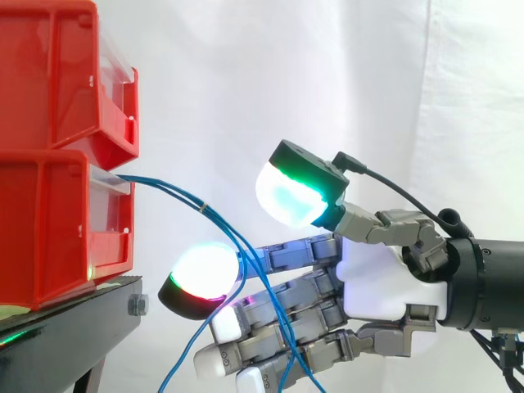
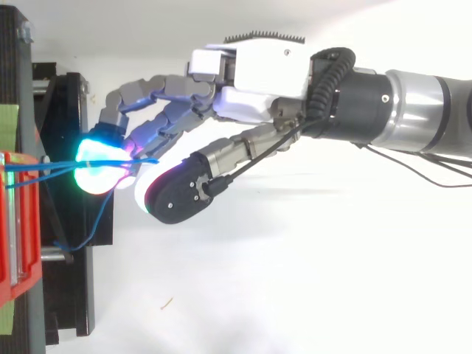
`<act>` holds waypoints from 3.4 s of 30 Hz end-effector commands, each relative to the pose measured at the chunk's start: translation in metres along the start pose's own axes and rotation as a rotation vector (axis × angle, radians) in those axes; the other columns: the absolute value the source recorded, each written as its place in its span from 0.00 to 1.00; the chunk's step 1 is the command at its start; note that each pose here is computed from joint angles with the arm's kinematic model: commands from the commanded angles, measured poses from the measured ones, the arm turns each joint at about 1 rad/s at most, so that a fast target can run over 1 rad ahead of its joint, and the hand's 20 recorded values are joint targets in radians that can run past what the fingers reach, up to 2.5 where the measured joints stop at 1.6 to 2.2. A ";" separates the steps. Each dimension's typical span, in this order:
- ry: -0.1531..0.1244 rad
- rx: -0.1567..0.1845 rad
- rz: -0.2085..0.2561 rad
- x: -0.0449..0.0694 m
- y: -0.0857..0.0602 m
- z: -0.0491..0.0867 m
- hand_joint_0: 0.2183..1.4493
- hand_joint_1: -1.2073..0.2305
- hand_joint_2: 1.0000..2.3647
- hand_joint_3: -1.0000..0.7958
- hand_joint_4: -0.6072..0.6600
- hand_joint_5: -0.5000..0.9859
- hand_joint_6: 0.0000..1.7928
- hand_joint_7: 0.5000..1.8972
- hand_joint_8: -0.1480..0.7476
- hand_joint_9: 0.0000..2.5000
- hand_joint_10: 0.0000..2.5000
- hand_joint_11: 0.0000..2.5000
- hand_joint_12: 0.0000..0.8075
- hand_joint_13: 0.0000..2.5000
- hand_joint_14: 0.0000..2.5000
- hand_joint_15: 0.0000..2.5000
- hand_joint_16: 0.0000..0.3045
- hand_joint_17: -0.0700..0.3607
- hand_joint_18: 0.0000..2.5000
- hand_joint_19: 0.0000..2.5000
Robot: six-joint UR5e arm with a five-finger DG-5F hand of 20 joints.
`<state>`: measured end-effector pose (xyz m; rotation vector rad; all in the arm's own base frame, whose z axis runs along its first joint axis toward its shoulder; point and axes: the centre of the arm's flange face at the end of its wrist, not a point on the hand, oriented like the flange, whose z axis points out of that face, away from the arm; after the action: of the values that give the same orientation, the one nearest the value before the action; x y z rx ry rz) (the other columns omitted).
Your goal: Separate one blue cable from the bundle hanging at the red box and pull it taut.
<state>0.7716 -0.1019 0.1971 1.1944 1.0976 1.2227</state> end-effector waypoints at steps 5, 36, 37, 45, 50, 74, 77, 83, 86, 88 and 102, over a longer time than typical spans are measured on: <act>0.000 -0.003 0.001 -0.010 0.004 -0.001 0.33 0.40 0.00 0.34 0.72 0.21 0.28 0.38 0.58 0.25 0.00 0.26 0.50 0.25 0.00 0.13 0.17 0.44 0.29 0.11; 0.011 -0.022 -0.018 0.001 0.029 -0.001 0.36 0.40 0.01 0.41 0.68 0.24 0.32 0.49 0.60 0.29 0.00 0.28 0.50 0.28 0.00 0.14 0.17 0.43 0.30 0.11; 0.009 -0.022 -0.018 0.000 0.029 -0.001 0.35 0.39 0.01 0.40 0.68 0.24 0.33 0.49 0.60 0.29 0.01 0.28 0.50 0.28 0.00 0.14 0.17 0.43 0.30 0.11; 0.009 -0.022 -0.021 0.001 0.029 -0.001 0.30 0.58 0.00 0.28 0.68 0.25 0.33 0.51 0.60 0.31 0.01 0.28 0.51 0.29 0.01 0.14 0.17 0.43 0.30 0.12; 0.009 -0.025 -0.022 0.001 0.029 -0.001 0.32 0.60 0.00 0.32 0.71 0.28 0.28 0.62 0.59 0.34 0.01 0.26 0.51 0.31 0.00 0.15 0.17 0.43 0.31 0.11; -0.026 -0.026 -0.022 -0.007 0.029 -0.001 0.30 0.62 0.00 0.28 0.69 0.28 0.29 0.61 0.60 0.35 0.01 0.27 0.51 0.32 0.00 0.15 0.16 0.42 0.31 0.12; -0.027 -0.026 -0.024 -0.008 0.029 -0.001 0.33 0.59 0.01 0.34 0.72 0.29 0.28 0.62 0.59 0.37 0.00 0.27 0.50 0.33 0.00 0.15 0.16 0.42 0.31 0.12; -0.026 -0.026 -0.023 -0.004 0.029 -0.001 0.40 0.43 0.00 0.55 0.71 0.29 0.28 0.63 0.61 0.39 0.00 0.27 0.53 0.34 0.00 0.14 0.18 0.44 0.33 0.10; -0.029 -0.028 -0.024 -0.004 0.030 -0.001 0.38 0.39 0.10 0.58 0.70 0.28 0.31 0.58 0.63 0.39 0.00 0.27 0.55 0.35 0.00 0.14 0.18 0.45 0.35 0.10; -0.034 -0.026 -0.026 -0.004 0.029 -0.001 0.36 0.37 0.18 0.57 0.70 0.26 0.34 0.50 0.63 0.39 0.00 0.27 0.55 0.35 0.00 0.14 0.19 0.46 0.35 0.10; -0.037 -0.035 -0.038 -0.002 0.029 0.000 0.39 0.28 0.01 0.49 0.68 0.19 0.48 0.30 0.60 0.34 0.00 0.30 0.53 0.34 0.00 0.15 0.17 0.43 0.34 0.11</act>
<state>0.7690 -0.1058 0.2263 1.1626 1.0633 1.1837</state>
